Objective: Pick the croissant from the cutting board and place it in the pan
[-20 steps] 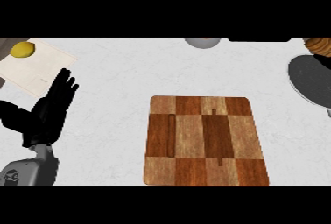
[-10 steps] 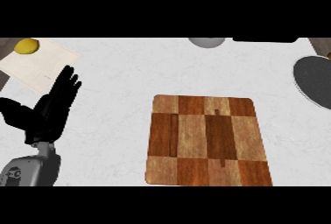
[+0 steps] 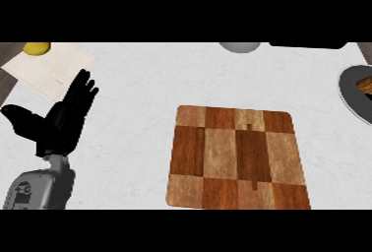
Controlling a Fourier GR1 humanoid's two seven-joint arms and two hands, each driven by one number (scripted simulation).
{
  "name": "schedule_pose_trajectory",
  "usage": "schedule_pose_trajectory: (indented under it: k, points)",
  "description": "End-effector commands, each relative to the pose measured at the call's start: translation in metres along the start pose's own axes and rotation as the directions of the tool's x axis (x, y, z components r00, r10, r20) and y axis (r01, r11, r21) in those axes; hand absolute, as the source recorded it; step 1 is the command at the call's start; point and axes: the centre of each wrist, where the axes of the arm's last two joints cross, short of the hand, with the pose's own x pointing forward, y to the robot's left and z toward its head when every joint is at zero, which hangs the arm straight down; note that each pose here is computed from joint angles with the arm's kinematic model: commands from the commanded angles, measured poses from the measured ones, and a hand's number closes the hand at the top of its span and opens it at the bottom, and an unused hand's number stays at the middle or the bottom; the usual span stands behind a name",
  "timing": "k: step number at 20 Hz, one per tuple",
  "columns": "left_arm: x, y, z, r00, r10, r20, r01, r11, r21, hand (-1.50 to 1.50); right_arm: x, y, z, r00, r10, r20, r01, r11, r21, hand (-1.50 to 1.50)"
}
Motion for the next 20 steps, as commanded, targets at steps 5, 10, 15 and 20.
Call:
schedule_pose_trajectory:
  k: [5,10,15,20]
  points:
    - [0.0,0.0,-0.004,1.0,0.003,0.012,-0.002,1.0,-0.013,0.0,-0.024,0.005,0.013,0.971,-0.11,-0.213,0.142,0.98,0.143,-1.5]
    - [0.002,0.007,-0.002,1.0,-0.005,0.002,0.005,1.0,0.003,0.0,-0.041,0.008,0.027,0.971,-0.169,-0.167,0.191,0.973,0.127,-1.5]
    - [-0.001,0.012,-0.003,1.0,0.0,-0.003,0.0,0.999,0.034,0.0,-0.039,0.001,0.021,0.89,-0.438,-0.126,0.437,0.899,-0.039,-1.5]
    - [-0.003,0.014,0.001,1.0,-0.001,-0.01,0.001,0.999,0.036,0.0,-0.067,-0.025,0.031,0.761,-0.635,-0.135,0.623,0.773,-0.121,-1.5]
